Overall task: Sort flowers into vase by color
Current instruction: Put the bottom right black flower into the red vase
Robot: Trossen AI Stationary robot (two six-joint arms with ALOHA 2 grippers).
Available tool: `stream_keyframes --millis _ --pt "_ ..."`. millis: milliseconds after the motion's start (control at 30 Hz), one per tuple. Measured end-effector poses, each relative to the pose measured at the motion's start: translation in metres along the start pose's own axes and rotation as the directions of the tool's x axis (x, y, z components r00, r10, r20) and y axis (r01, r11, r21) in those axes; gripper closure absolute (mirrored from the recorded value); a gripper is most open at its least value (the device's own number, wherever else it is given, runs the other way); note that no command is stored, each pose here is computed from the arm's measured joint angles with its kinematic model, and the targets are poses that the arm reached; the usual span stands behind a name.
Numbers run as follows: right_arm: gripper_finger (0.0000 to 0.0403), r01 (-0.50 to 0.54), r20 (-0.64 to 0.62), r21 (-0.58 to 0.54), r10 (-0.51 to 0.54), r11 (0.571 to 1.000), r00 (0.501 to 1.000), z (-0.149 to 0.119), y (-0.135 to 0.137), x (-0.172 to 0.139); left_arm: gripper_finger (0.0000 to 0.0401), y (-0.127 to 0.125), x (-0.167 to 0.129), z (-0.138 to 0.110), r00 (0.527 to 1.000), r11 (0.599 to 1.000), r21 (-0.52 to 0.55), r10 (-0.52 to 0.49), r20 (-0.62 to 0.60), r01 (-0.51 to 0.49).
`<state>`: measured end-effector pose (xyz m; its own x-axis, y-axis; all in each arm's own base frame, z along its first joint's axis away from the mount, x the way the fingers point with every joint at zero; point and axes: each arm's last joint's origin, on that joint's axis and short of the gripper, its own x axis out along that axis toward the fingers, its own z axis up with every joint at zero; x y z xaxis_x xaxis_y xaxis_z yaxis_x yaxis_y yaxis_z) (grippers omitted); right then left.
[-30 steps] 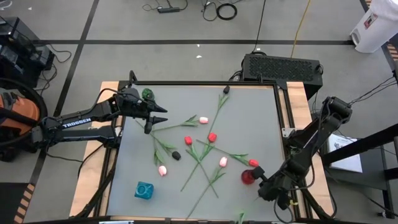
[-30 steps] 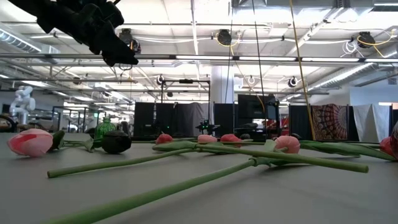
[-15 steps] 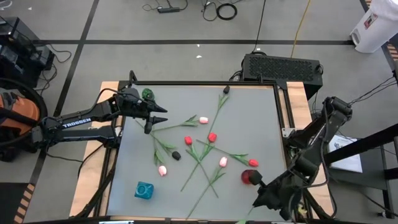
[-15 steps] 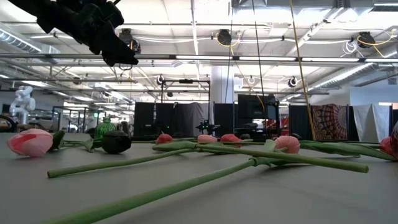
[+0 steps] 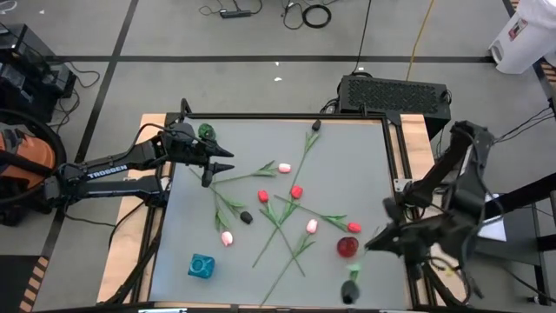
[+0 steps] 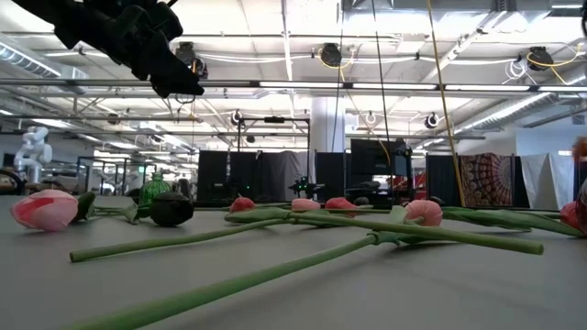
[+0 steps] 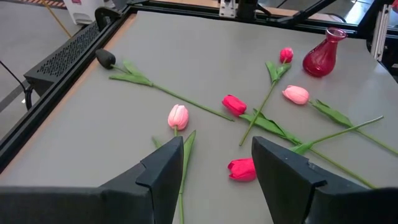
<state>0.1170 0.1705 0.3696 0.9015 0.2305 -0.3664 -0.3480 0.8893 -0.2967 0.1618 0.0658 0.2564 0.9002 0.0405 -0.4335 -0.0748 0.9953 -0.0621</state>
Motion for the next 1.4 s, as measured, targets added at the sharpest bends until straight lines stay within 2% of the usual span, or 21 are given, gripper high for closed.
stream_keyframes --millis 267,600,967,1233,1400 --pt "0.0402 0.098 0.08 -0.001 -0.098 0.995 0.992 -0.036 -0.019 -0.04 0.0204 0.0 0.0 0.0 1.0 1.0 0.0 0.0 0.0 0.0" --pt "0.0402 0.22 0.17 0.107 -0.236 0.97 0.957 -0.102 -0.041 -0.05 0.0204 0.0 0.0 0.0 1.0 1.0 0.0 0.001 0.0 -0.001" --pt "0.0402 0.15 0.304 0.352 -0.264 0.924 0.915 -0.147 -0.03 -0.035 0.0204 0.0 0.0 0.0 1.0 1.0 0.0 0.0 0.0 0.0" --pt "0.0403 0.114 0.377 0.427 -0.291 0.897 0.879 -0.156 -0.022 -0.027 0.0204 0.0 0.0 0.0 1.0 1.0 0.0 0.0 0.0 0.0" --pt "0.0403 0.112 0.38 0.452 -0.305 0.885 0.873 -0.16 -0.022 -0.025 0.0204 0.0 0.0 0.0 1.0 1.0 0.0 0.0 0.0 0.0"
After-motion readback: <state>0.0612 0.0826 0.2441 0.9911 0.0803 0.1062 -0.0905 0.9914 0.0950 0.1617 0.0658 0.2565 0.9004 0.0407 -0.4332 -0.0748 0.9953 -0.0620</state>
